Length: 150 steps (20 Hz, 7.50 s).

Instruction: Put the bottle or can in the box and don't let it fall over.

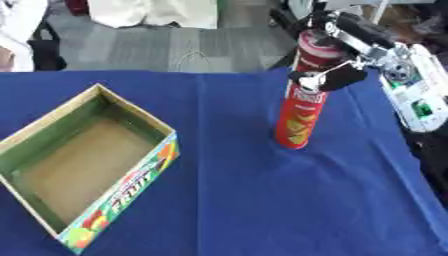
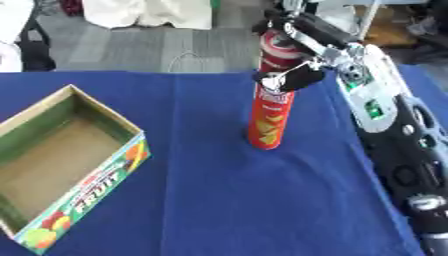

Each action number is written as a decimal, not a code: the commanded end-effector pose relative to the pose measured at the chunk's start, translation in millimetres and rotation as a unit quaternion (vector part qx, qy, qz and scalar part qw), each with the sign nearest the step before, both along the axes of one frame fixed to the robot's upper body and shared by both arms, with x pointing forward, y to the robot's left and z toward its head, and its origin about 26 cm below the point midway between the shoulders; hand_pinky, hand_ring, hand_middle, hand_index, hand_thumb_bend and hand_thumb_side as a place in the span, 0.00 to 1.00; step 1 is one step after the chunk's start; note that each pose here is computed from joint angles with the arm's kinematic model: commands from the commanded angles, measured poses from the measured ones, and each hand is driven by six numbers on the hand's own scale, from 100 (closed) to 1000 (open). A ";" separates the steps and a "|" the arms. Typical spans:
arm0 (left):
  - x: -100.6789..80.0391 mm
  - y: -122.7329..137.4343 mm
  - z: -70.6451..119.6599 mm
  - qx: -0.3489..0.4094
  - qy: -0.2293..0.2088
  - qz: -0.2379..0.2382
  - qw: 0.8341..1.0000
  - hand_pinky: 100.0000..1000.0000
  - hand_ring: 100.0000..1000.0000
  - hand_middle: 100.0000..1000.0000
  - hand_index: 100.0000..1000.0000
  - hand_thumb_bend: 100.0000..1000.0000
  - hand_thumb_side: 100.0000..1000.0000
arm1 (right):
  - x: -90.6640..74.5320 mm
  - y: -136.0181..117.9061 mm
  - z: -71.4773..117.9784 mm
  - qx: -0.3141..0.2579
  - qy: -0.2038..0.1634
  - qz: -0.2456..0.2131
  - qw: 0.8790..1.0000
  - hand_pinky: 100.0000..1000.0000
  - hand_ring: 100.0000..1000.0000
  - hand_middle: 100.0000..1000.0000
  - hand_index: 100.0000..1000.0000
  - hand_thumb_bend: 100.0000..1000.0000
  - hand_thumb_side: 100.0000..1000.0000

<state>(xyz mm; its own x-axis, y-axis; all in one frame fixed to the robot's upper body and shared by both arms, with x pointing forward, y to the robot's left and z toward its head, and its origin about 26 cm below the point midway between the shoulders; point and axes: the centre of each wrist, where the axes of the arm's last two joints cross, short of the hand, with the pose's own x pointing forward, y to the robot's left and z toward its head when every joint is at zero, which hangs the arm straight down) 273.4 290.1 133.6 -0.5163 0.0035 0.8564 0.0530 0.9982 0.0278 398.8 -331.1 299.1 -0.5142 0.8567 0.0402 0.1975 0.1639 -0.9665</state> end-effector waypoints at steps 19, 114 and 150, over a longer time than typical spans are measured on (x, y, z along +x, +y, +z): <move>-0.8 -0.2 5.8 0.004 -0.011 -0.005 1.000 0.45 0.77 0.66 0.69 0.14 0.85 | 2.5 1.5 -27.9 -0.024 0.006 0.018 1.000 0.24 0.30 0.37 0.54 0.00 0.00; 4.5 -7.0 14.9 0.045 0.005 -0.072 0.996 0.46 0.76 0.66 0.68 0.15 0.84 | -27.8 218.5 91.5 0.163 -0.135 0.367 0.906 0.00 0.00 0.00 0.04 0.00 0.00; 9.0 -14.7 20.9 0.046 -0.003 -0.092 0.995 0.46 0.75 0.66 0.68 0.15 0.86 | 9.8 248.4 41.1 0.029 -0.147 0.338 0.929 0.78 0.79 0.77 0.75 0.44 0.03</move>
